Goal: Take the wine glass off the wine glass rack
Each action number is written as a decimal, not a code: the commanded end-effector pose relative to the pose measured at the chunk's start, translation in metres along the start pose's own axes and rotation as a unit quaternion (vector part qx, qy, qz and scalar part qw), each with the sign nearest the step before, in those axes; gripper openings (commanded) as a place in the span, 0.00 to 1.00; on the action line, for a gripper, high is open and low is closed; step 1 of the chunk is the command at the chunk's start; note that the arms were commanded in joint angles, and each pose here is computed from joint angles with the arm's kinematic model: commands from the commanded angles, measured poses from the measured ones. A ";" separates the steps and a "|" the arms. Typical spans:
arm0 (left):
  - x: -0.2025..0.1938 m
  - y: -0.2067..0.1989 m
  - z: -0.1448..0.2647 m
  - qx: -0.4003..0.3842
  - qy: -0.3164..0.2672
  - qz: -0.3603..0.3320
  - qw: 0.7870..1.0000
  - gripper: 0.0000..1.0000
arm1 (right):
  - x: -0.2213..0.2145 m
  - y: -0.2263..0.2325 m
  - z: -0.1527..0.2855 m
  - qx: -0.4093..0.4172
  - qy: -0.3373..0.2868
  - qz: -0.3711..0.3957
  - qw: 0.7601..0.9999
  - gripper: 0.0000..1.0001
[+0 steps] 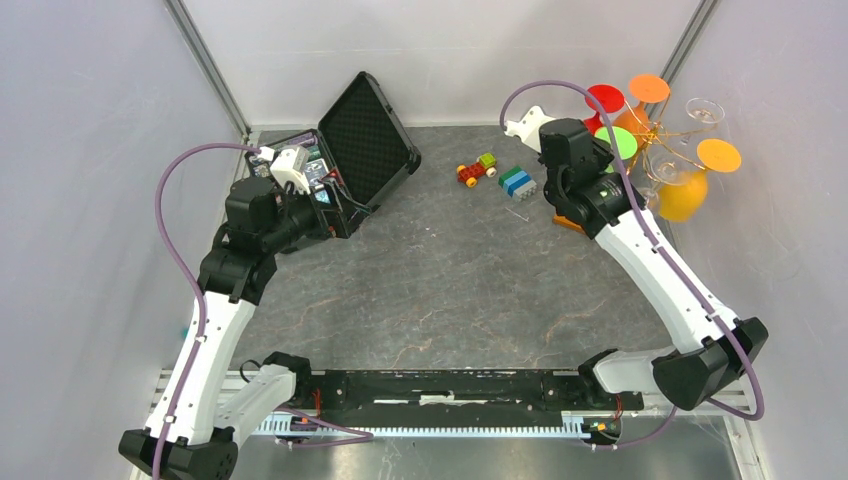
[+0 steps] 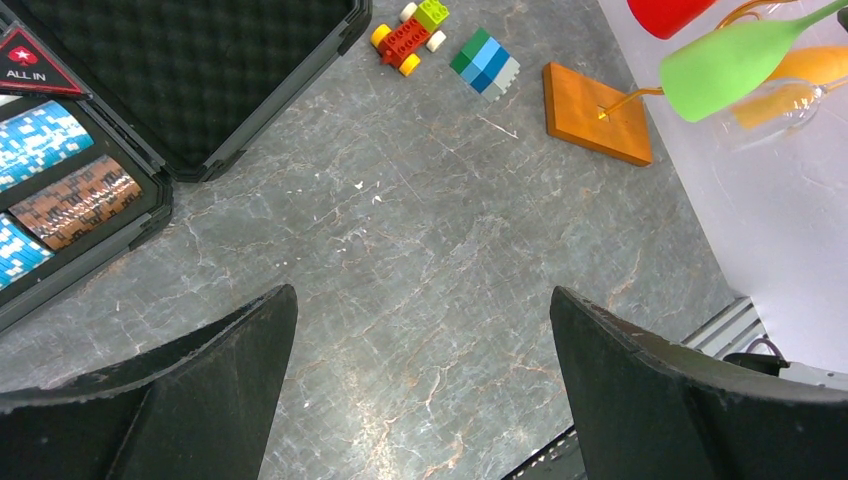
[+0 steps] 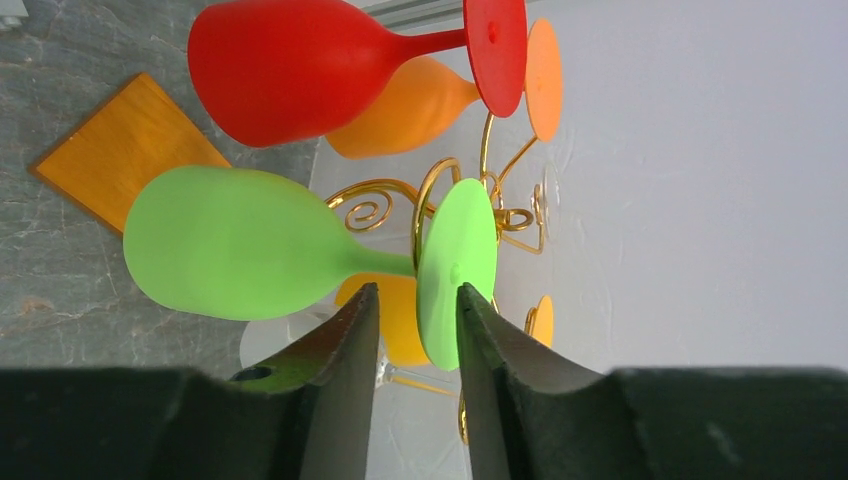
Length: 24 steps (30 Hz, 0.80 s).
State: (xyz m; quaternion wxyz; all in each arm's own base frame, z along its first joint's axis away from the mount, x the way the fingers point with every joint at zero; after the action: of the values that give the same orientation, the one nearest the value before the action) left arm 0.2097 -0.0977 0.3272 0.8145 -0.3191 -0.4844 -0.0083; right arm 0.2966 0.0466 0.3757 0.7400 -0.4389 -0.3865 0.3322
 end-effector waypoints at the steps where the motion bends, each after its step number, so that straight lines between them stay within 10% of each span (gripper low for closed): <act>1: 0.003 -0.002 -0.001 -0.020 -0.009 -0.024 0.999 1.00 | -0.002 -0.008 0.005 -0.025 0.001 -0.014 1.000 0.35; 12: 0.002 -0.003 0.000 -0.022 -0.009 -0.023 0.999 1.00 | -0.008 -0.010 0.008 -0.031 -0.002 -0.011 0.999 0.01; 24: 0.003 -0.004 0.001 -0.024 -0.011 -0.022 0.999 1.00 | -0.007 -0.021 0.012 -0.052 -0.006 -0.011 0.999 0.00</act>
State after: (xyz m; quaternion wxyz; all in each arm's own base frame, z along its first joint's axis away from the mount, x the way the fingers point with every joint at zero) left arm 0.2088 -0.0989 0.3225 0.8173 -0.3234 -0.4768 -0.0111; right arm 0.2909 0.0411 0.3815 0.7283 -0.4574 -0.3905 0.3285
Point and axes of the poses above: each gripper's point midway between its finger pads, its own z axis back along the fingers, its own y axis along the line the jaws close on, x = y × z, the point moved 7 cm from there along z, back along the fingers, and after that the axes turned 5 degrees about z, right-handed, at the moved point
